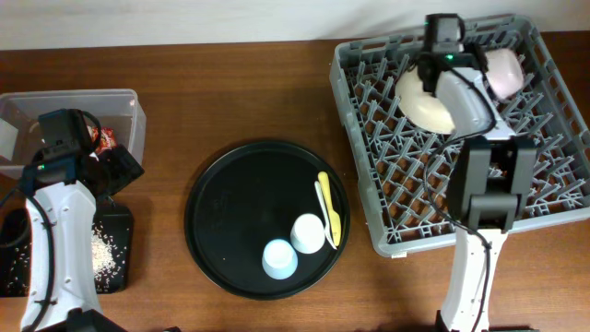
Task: Sort waste into correct bins and load items into the dishwasher rack
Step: 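Carry the pink bowl to the rack's back right and release, then return the right gripper to the tray and grasp the white cup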
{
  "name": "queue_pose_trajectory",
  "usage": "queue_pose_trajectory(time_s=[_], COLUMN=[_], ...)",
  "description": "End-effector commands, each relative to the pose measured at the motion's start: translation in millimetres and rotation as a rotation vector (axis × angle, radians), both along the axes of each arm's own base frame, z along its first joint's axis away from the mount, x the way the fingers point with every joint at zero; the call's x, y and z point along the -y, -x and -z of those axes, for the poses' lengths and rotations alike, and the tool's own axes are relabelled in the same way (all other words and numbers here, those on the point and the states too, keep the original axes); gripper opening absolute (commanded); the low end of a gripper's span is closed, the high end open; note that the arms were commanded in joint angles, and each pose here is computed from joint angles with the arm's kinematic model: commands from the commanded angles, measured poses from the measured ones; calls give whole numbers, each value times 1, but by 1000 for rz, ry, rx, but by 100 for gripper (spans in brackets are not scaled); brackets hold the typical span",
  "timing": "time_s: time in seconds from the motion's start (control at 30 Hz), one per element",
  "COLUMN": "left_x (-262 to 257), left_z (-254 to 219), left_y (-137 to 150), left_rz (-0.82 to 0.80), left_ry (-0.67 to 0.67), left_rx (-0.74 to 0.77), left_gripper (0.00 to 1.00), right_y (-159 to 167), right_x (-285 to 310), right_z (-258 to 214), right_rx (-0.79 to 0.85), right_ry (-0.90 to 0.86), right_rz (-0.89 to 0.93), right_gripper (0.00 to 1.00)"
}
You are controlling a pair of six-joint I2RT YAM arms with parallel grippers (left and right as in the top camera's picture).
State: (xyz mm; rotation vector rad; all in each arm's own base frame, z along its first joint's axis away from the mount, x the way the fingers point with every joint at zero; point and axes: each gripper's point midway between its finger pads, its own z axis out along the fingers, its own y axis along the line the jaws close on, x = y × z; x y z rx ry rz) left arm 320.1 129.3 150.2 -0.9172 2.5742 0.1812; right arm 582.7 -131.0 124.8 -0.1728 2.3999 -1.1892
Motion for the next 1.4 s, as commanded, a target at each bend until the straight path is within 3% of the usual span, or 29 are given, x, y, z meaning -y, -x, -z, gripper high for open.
queue_pose_trajectory(time_s=[0.0, 0.13, 0.23, 0.33, 0.43, 0.47, 0.5, 0.53, 0.67, 0.8, 0.93, 1.37], left_x=[-1, -1, -1, -1, -1, -1, -1, -1, -1, -1, -1, -1], left_z=[-3, -3, -3, -3, -3, -3, -3, -3, -3, -3, -3, -3], left_y=[-2, -2, -2, -2, -2, -2, -2, -2, -2, -2, -2, -2], left_rz=[-12, -12, -12, -12, -12, -12, -12, -12, -12, -12, -12, -12], left_ry=[4, 4, 4, 4, 4, 4, 4, 4, 4, 4, 4, 4], left_rx=[14, 14, 14, 14, 14, 14, 14, 14, 14, 14, 14, 14], left_gripper=[99, 99, 99, 99, 99, 99, 99, 99, 99, 99, 99, 99], right_y=[-1, 14, 52, 99, 154, 168, 187, 196, 205, 217, 234, 282], right_x=[-16, -17, 3, 36, 93, 112, 138, 152, 194, 243, 267, 233], right_z=[5, -69, -129, -139, -123, -116, -109, -104, -80, -25, 17, 49], right_rx=[-4, 191, 335, 369, 371, 365, 373, 396, 434, 391, 380, 203], right_ry=[-58, -173, -423, -706, -822, -831, -833, -840, -835, -734, -740, -822], right_rz=[-42, 17, 72, 174, 411, 468, 549, 605, 695, 827, 948, 1170], right_gripper=[97, 98, 98, 82, 74, 52, 13, 4, 4, 4, 4, 4])
